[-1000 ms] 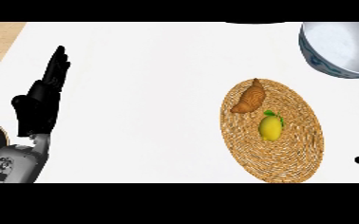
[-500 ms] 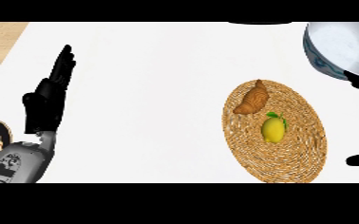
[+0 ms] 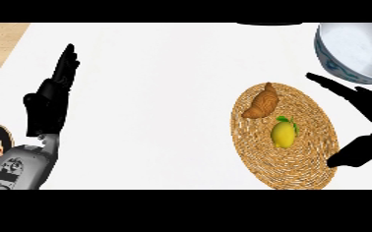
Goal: Pick the lemon from the placemat and place it in the bowl
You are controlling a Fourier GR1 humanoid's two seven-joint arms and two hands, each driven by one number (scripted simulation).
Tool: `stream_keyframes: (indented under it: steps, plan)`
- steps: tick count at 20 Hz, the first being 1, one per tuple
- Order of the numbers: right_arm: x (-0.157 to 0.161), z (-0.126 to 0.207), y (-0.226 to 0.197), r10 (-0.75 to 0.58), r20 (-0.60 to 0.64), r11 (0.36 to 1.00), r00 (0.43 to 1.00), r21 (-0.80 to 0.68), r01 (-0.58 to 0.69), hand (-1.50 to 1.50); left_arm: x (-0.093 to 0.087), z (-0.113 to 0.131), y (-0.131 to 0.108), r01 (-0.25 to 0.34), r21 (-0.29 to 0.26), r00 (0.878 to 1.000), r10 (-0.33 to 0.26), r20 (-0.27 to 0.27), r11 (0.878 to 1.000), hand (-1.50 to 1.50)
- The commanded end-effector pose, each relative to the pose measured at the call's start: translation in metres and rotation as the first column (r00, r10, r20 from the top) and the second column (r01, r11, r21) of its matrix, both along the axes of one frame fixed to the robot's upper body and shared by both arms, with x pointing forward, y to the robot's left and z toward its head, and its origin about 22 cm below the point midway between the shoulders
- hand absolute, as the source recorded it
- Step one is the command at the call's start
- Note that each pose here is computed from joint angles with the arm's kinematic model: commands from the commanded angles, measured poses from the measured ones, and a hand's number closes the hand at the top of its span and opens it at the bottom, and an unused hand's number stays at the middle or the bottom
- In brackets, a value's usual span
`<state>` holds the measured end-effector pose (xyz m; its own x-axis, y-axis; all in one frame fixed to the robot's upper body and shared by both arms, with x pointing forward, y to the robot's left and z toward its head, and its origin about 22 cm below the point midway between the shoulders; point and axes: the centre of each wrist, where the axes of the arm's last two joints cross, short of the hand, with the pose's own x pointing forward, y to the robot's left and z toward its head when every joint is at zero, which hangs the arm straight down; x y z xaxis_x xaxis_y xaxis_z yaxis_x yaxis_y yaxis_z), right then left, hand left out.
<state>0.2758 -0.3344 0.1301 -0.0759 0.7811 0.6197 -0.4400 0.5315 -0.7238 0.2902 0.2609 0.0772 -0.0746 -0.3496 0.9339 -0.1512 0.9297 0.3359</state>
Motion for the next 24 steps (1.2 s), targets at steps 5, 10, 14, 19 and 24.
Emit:
stream_keyframes:
  steps: [5,10,14,19,24]
  plan:
    - [0.004,-0.006,0.032,0.001,-0.159,0.986,0.987,-0.167,-0.028,-1.50,-0.004,-0.004,0.014,-0.011,-0.010,1.000,0.011,-0.004,1.000,0.00]
    - [-0.007,-0.039,0.044,-0.019,-0.183,0.975,0.983,-0.222,-0.023,-1.50,0.002,0.002,0.008,-0.019,0.004,1.000,0.019,-0.007,1.000,0.00]
    - [0.008,-0.073,0.044,-0.036,-0.186,0.980,0.982,-0.199,-0.002,-1.50,-0.002,0.010,0.002,-0.016,-0.008,0.999,0.016,-0.038,1.000,0.00]
    - [0.017,-0.089,0.043,-0.044,-0.198,0.978,0.979,-0.210,0.002,-1.50,0.001,-0.004,-0.004,-0.013,0.005,1.000,0.013,-0.001,1.000,0.00]
    - [0.030,-0.087,0.049,-0.012,-0.220,0.981,0.976,-0.191,-0.031,-1.50,0.003,-0.010,0.007,-0.001,0.000,1.000,0.001,0.000,1.000,0.00]
